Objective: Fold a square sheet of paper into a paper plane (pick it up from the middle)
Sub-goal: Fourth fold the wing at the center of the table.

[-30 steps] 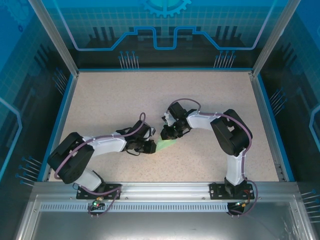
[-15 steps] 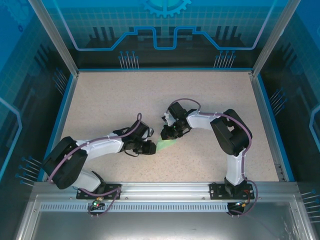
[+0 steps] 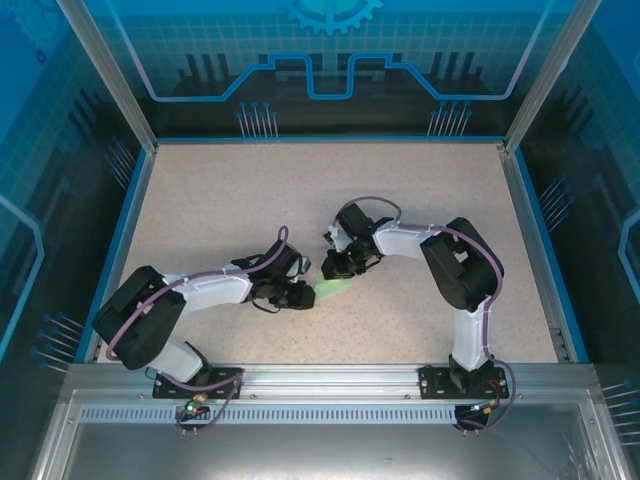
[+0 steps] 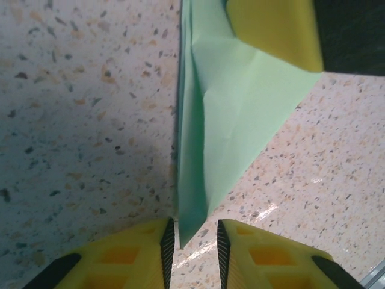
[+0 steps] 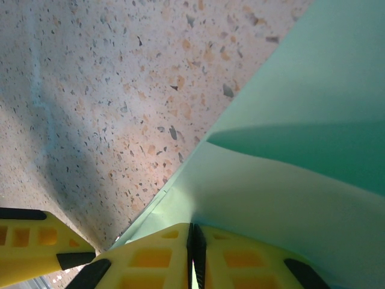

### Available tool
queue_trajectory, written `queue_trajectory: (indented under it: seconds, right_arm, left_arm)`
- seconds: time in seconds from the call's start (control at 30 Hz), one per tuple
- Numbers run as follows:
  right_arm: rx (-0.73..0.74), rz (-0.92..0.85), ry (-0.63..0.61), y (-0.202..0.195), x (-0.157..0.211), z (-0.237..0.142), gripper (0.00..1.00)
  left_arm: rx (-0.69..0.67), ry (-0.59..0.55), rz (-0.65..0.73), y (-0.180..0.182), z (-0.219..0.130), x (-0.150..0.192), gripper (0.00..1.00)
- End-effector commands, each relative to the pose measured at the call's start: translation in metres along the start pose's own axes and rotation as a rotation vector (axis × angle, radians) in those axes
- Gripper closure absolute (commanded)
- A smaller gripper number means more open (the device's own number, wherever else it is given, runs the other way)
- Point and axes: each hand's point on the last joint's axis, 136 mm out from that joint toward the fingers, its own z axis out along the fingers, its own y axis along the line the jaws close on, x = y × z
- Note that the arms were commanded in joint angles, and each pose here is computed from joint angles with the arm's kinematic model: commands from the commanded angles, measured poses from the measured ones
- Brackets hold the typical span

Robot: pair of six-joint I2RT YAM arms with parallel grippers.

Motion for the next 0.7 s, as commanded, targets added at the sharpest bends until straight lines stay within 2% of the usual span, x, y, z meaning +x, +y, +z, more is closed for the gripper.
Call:
queue_trajectory:
  seconds: [0.0,0.27,0.33,0.67]
  right_arm:
    - [0.146,0.052,0.075,-0.046,0.022,0.021,0.86]
    - [0.142,0.051,0.076,-0.045,0.022,0.02,0.87]
    - [0.142,0.05,0.077,-0.046,0.022,0.02,0.87]
    - [0.146,0.051,0.081,-0.048,0.023,0.021,0.87]
  left_arm:
    - [0.044,-0.041,0.023,-0.016,-0.008,-0.014,0.71]
    - [0.011,-0.005,0.016,-0.008,0.005,-0.011,0.78]
    - [0.002,0.0,0.019,-0.006,0.005,-0.011,0.83]
    - [-0.024,0.036,0.01,0.005,0.007,-0.002,0.88]
